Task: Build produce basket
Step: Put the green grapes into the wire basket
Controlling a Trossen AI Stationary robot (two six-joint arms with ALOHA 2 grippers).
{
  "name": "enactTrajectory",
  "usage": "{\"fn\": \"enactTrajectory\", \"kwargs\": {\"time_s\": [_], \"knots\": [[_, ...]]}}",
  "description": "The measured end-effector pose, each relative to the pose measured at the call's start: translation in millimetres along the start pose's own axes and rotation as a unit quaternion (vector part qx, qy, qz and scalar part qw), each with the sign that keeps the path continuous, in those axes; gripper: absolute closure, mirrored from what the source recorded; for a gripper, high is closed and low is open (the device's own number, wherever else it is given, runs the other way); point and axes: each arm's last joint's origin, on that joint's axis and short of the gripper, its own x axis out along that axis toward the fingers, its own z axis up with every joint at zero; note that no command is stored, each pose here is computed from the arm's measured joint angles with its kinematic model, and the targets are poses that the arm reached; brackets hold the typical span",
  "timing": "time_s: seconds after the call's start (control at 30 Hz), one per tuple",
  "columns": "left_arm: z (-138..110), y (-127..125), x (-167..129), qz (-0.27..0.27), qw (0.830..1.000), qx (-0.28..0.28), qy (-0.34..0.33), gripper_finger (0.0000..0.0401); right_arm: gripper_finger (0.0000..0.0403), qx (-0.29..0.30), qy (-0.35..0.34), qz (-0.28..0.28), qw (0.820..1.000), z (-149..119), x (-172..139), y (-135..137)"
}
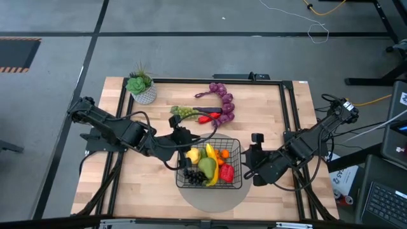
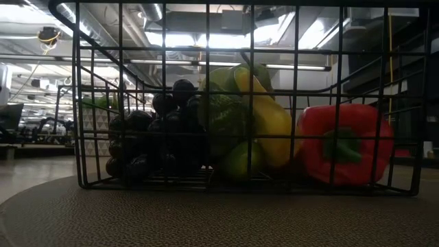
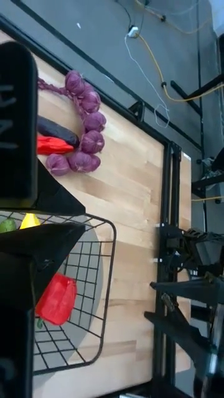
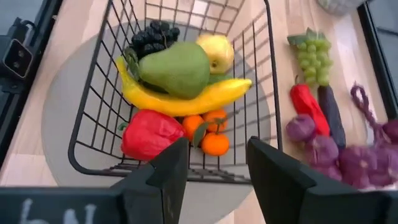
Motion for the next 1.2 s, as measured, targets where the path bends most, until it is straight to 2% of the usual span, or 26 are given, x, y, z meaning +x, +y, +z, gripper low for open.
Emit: {"fn": "enactTrajectory", "kwargs": {"time_s": [0.1, 0.23, 0.43, 0.53, 0.67, 0.8, 0.87, 1.03, 1.1, 1.2], "knots": [[-3, 1, 0, 0.003, 0.999, 0.036, 0.013, 0.0381, 0.0238, 0.014, -0.006, -0.005, 1.0, 4, 3, -5], [-8, 2, 0, 0.003, 0.996, 0.078, 0.033, 0.0381, 0.0237, 0.084, -0.001, -0.024, 0.996, 8, 11, -19], [-4, 8, -7, -0.009, 0.997, 0.071, 0.027, 0.0376, 0.0237, 0.124, 0.018, -0.032, 0.992, 13, 18, -56], [2, 19, -22, -0.042, 0.996, 0.075, 0.019, 0.0379, 0.0237, 0.13, 0.024, -0.023, 0.991, 14, 18, -74], [6, 35, -42, -0.081, 0.986, 0.147, 0.013, 0.0382, 0.0237, 0.131, 0.026, -0.019, 0.991, 14, 17, -96], [4, 53, -56, -0.078, 0.966, 0.244, 0.019, 0.0378, 0.0237, 0.14, 0.031, -0.014, 0.99, 13, 19, -117], [3, 59, -58, -0.073, 0.961, 0.266, 0.029, 0.0376, 0.0237, 0.149, 0.035, -0.002, 0.988, 13, 20, -128], [-1, 62, -56, -0.072, 0.956, 0.279, 0.051, 0.0379, 0.0237, 0.161, 0.043, 0.025, 0.986, 9, 26, -158], [-3, 62, -57, -0.083, 0.954, 0.281, 0.058, 0.0381, 0.0237, 0.171, 0.045, 0.022, 0.984, 7, 27, -171], [-4, 61, -54, -0.113, 0.959, 0.251, 0.067, 0.0381, 0.0237, 0.187, 0.048, 0.002, 0.981, 3, 29, -188]]}}
